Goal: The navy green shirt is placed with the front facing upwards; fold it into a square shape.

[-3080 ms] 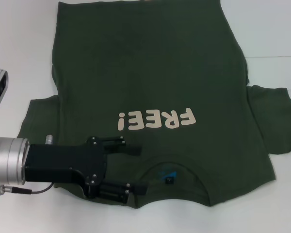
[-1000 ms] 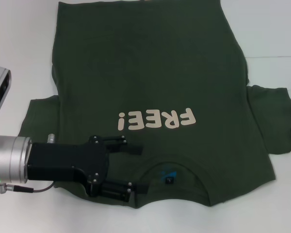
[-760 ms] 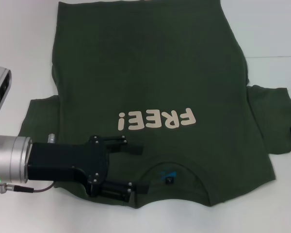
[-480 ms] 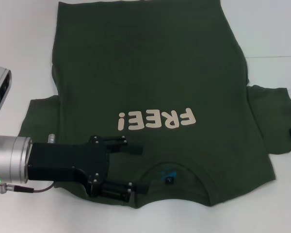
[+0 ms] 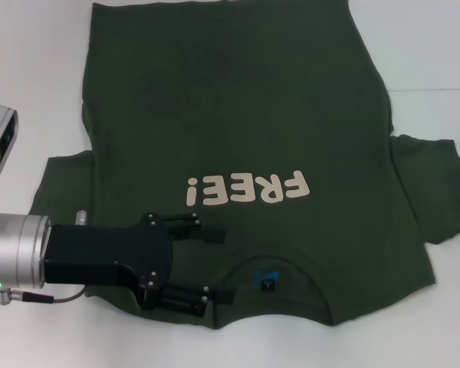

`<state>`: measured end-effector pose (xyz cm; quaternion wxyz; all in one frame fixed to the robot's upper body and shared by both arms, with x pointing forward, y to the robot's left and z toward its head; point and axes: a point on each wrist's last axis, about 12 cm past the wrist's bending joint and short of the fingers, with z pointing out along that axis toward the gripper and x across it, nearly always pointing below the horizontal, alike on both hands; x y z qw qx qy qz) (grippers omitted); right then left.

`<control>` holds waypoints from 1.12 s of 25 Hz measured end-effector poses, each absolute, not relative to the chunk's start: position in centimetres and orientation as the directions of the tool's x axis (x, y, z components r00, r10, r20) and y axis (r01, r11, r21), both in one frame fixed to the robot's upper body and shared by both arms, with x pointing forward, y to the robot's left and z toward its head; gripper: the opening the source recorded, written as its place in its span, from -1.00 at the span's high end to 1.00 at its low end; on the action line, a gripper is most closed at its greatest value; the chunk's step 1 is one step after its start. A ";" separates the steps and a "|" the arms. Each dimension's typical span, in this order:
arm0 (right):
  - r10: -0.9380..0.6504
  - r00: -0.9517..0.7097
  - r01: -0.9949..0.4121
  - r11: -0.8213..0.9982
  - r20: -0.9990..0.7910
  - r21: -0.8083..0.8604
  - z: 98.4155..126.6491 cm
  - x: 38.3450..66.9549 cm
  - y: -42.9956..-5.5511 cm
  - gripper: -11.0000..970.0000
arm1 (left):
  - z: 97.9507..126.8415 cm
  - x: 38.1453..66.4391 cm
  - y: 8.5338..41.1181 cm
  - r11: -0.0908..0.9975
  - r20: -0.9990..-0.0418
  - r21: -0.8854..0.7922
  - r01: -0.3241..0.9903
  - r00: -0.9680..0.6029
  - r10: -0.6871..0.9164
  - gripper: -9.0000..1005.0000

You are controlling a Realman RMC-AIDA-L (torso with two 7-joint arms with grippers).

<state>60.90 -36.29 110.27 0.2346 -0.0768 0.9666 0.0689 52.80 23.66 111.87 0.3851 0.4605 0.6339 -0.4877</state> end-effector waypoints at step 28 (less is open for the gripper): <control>-0.098 -0.834 -0.063 0.995 -0.542 -0.083 112.4 61.2 -40.5 0.95 | 111.8 52.6 23.7 0.098 -0.937 -0.274 0.957 -0.288 0.199 -0.83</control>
